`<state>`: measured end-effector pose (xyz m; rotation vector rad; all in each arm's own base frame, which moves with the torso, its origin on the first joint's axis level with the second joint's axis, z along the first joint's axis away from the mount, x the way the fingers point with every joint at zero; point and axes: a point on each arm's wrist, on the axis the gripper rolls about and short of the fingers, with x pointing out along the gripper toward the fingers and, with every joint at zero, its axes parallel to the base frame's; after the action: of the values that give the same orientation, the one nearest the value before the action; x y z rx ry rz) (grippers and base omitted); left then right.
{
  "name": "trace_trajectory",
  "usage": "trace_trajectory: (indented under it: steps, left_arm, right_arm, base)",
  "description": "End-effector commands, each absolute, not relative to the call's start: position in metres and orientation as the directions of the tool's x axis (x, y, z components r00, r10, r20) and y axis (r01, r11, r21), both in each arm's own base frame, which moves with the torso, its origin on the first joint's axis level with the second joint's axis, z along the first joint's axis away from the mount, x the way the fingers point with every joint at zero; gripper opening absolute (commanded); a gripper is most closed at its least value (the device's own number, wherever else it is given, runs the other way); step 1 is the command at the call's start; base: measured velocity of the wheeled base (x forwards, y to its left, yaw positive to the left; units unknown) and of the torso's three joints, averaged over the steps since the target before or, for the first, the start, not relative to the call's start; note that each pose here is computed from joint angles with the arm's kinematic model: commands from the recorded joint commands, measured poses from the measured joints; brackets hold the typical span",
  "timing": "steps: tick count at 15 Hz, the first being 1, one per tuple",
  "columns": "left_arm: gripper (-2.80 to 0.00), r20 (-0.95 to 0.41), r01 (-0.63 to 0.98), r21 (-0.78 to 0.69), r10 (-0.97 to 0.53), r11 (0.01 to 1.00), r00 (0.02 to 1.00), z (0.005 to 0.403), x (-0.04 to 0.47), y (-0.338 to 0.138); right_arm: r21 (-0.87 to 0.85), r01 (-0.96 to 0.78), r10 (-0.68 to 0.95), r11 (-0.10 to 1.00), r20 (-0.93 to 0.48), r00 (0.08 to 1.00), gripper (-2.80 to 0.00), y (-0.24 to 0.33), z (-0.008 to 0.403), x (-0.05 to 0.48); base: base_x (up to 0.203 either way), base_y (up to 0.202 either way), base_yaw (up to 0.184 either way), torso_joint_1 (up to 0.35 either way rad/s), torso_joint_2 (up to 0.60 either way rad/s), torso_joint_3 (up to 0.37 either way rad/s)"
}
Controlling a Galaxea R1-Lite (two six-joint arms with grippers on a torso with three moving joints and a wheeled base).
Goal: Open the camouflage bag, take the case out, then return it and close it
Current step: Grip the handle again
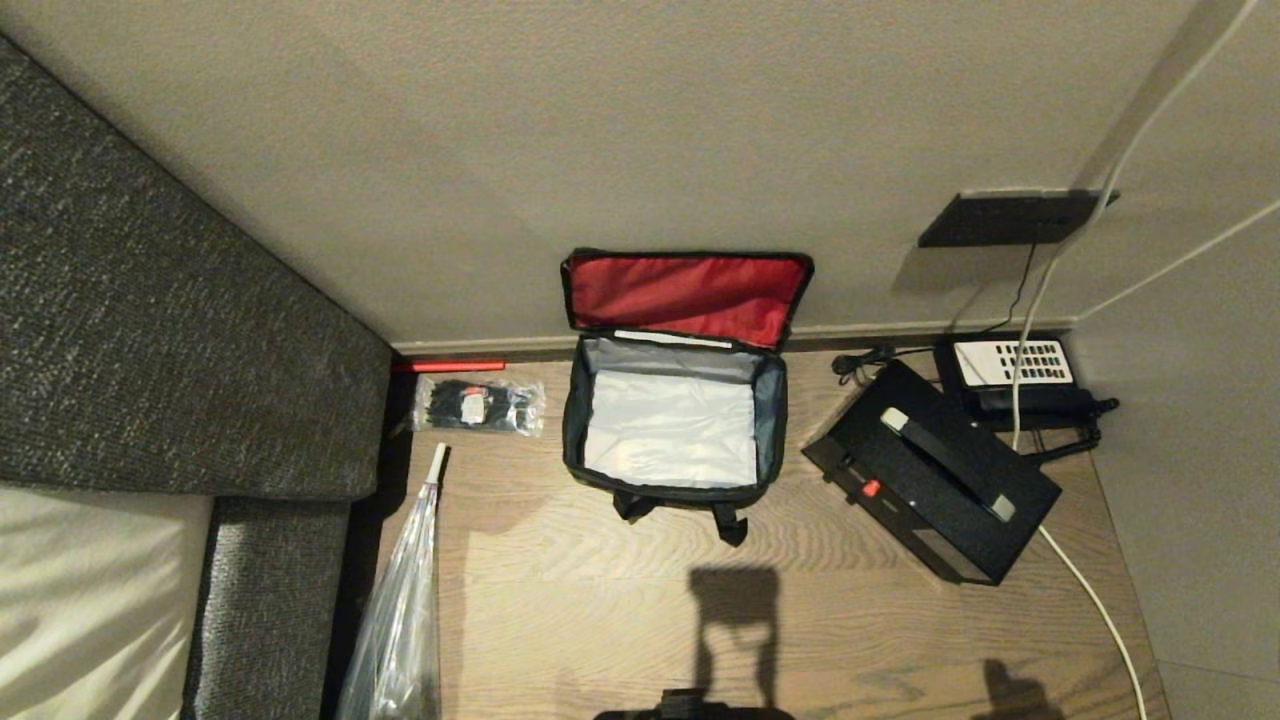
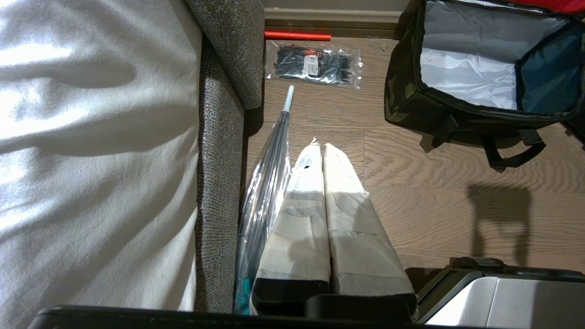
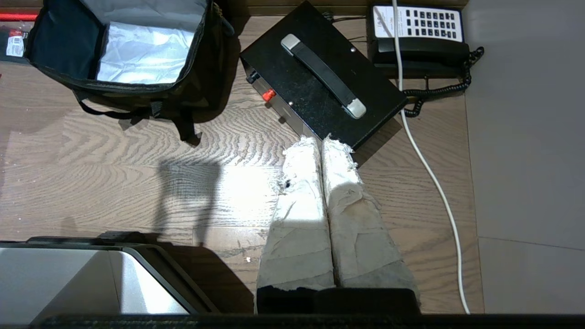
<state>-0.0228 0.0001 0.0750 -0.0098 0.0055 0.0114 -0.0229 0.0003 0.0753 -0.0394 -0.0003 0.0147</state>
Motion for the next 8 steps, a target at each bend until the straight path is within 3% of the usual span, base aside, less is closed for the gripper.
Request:
trace_trajectory:
  steps: [1, 8]
  left_arm:
    - [-2.80, -0.006, -0.012, -0.011, 0.012, 1.000, 1.000, 0.0741, -0.0227, 0.0001]
    - [-2.80, -0.006, -0.012, -0.011, 0.012, 1.000, 1.000, 0.0742, -0.0227, 0.0001]
  right_arm:
    - [-0.041, -0.015, 0.015, 0.999, 0.003, 1.000, -2.80, 0.0003, 0.0752, -0.0232]
    - [-0.040, -0.015, 0.015, 0.999, 0.004, 1.000, -2.80, 0.0003, 0.0752, -0.0233]
  base:
    - [0.000, 0.000, 0.000, 0.000, 0.00, 0.000]
    - [0.000, 0.000, 0.000, 0.000, 0.00, 0.000]
